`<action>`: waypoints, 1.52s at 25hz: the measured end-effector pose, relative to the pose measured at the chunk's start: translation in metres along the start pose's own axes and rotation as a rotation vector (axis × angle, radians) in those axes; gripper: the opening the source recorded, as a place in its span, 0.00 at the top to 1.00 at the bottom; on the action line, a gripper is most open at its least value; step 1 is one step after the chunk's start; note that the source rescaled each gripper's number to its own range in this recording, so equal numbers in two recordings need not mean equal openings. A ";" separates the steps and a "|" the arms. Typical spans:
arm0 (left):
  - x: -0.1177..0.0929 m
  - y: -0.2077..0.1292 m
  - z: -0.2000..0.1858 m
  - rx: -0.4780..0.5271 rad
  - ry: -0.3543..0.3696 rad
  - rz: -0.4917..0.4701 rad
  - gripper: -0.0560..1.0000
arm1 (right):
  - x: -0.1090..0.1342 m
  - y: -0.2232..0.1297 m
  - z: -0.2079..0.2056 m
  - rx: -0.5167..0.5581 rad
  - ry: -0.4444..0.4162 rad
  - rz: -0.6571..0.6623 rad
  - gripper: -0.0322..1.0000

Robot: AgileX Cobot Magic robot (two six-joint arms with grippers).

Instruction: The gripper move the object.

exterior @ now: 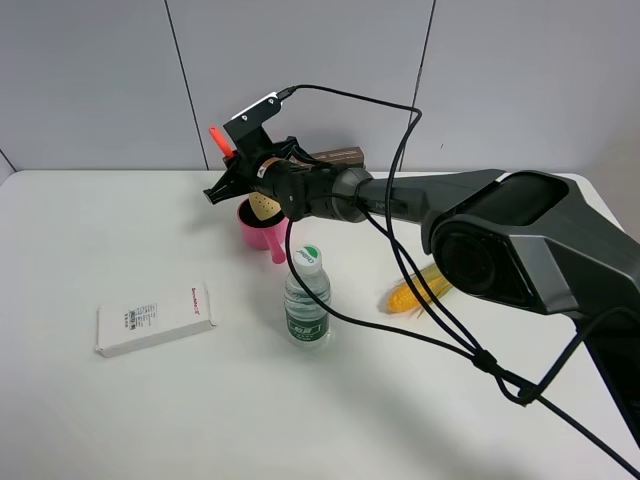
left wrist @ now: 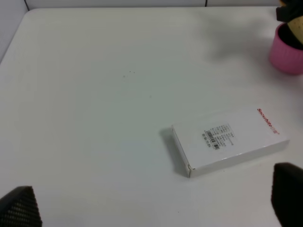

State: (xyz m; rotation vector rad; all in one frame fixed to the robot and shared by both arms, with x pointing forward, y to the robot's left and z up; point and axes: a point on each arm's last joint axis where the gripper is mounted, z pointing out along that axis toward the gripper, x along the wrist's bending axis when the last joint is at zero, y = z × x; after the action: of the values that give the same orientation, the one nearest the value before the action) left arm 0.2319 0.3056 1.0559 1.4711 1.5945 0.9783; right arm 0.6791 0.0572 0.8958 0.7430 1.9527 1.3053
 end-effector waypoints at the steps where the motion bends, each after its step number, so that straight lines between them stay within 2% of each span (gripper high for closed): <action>1: 0.000 0.000 0.000 0.000 0.000 0.000 0.00 | 0.000 0.000 0.000 0.002 -0.001 0.005 0.97; 5: 0.000 0.000 0.000 0.000 0.000 0.000 0.00 | 0.001 -0.003 0.000 0.037 0.009 0.032 0.97; 7: 0.000 0.000 0.000 0.000 0.000 0.000 0.00 | 0.002 -0.005 0.000 0.061 0.020 0.037 0.91; 9: 0.000 0.000 0.000 0.000 0.000 0.000 0.00 | 0.002 -0.006 0.000 0.070 0.025 0.038 0.76; 12: 0.000 0.000 0.000 0.000 0.000 0.000 0.00 | 0.002 -0.006 0.000 0.067 0.023 0.044 0.40; 14: 0.000 0.000 0.000 0.000 0.000 0.000 0.00 | 0.002 -0.006 0.000 0.062 0.017 0.076 0.26; 15: 0.000 0.000 0.000 0.000 0.000 0.000 0.00 | 0.001 -0.005 0.000 0.059 0.013 0.089 0.23; 18: 0.000 0.000 0.000 0.000 0.000 0.000 0.00 | 0.001 -0.005 0.000 0.057 0.005 0.129 0.19; 24: 0.000 0.000 0.000 0.000 0.000 0.000 0.00 | 0.001 0.004 -0.004 0.084 0.025 0.159 0.18; 31: 0.000 0.000 0.000 0.000 0.000 0.000 0.00 | 0.001 0.065 -0.034 0.102 0.108 0.161 0.18; 38: 0.000 0.000 0.000 0.000 0.000 0.000 0.00 | -0.004 0.129 -0.088 0.203 0.242 0.146 0.18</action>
State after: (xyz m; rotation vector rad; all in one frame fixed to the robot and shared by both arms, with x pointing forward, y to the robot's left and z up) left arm 0.2319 0.3056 1.0559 1.4711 1.5945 0.9783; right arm 0.6248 0.0492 1.0421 0.8734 2.2872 1.3477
